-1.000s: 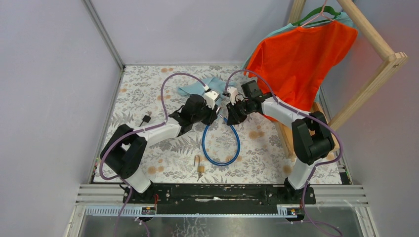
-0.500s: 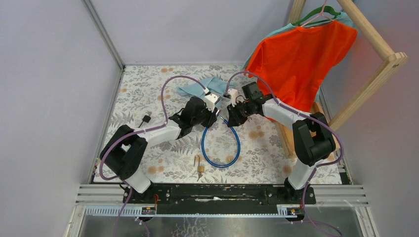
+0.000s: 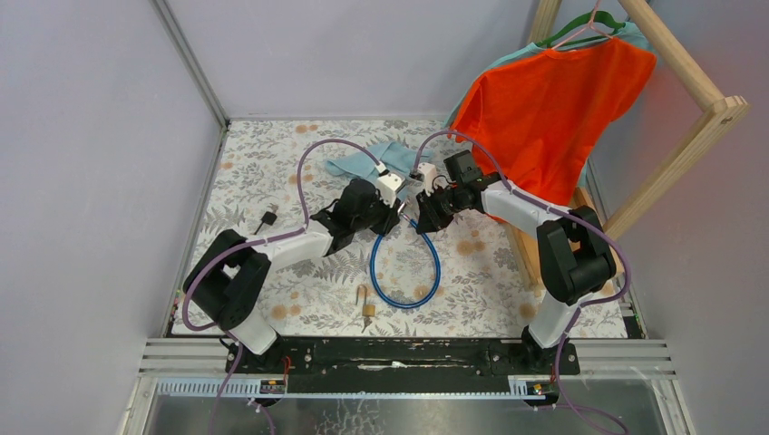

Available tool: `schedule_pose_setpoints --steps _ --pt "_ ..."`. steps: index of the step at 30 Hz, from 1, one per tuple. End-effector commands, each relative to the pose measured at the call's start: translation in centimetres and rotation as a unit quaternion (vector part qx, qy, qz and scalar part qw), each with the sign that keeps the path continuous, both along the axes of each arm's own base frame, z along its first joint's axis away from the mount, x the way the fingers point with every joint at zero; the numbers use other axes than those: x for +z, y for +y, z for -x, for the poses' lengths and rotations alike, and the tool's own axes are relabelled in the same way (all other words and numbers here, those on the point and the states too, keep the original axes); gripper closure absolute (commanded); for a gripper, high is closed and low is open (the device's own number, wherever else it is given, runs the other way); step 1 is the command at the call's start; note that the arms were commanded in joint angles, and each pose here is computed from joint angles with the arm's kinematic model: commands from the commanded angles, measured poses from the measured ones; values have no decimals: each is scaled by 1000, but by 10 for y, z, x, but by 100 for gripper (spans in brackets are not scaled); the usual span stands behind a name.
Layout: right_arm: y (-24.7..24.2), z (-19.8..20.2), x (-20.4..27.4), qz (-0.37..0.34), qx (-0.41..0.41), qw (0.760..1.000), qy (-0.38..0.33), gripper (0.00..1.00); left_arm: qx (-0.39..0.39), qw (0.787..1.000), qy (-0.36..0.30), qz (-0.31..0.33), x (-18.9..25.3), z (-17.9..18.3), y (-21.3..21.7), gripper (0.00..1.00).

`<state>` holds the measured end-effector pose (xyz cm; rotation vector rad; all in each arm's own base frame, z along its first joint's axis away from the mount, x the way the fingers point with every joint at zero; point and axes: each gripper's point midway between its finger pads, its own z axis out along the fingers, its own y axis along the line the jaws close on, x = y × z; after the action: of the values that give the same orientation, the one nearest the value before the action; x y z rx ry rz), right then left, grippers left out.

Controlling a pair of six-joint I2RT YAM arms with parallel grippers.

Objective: Lock with the key
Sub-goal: Lock the lock.

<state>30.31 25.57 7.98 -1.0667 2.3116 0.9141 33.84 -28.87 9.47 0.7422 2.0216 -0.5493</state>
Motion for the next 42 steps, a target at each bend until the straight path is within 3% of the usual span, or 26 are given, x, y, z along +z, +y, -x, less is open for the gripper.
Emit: schedule_pose_setpoints --steps 1,7,13,28,36,42 --pt "16 -5 26 -40 11 999 -16 100 -25 998 -54 36 33 -7 -20 100" --pt "15 -19 30 -33 -24 999 -18 100 -55 995 -81 13 30 3 -27 100" --pt "15 -29 54 -73 -24 997 -22 100 -63 992 -110 10 34 6 -29 100" --pt "34 -49 82 -115 10 992 -58 100 -109 988 -71 87 62 20 -59 100" --pt "29 -52 57 -110 -17 993 -47 99 8 992 -55 117 49 0 -29 100" --pt "28 -46 37 -110 -26 994 -5 82 57 989 -41 133 45 -13 -11 100"
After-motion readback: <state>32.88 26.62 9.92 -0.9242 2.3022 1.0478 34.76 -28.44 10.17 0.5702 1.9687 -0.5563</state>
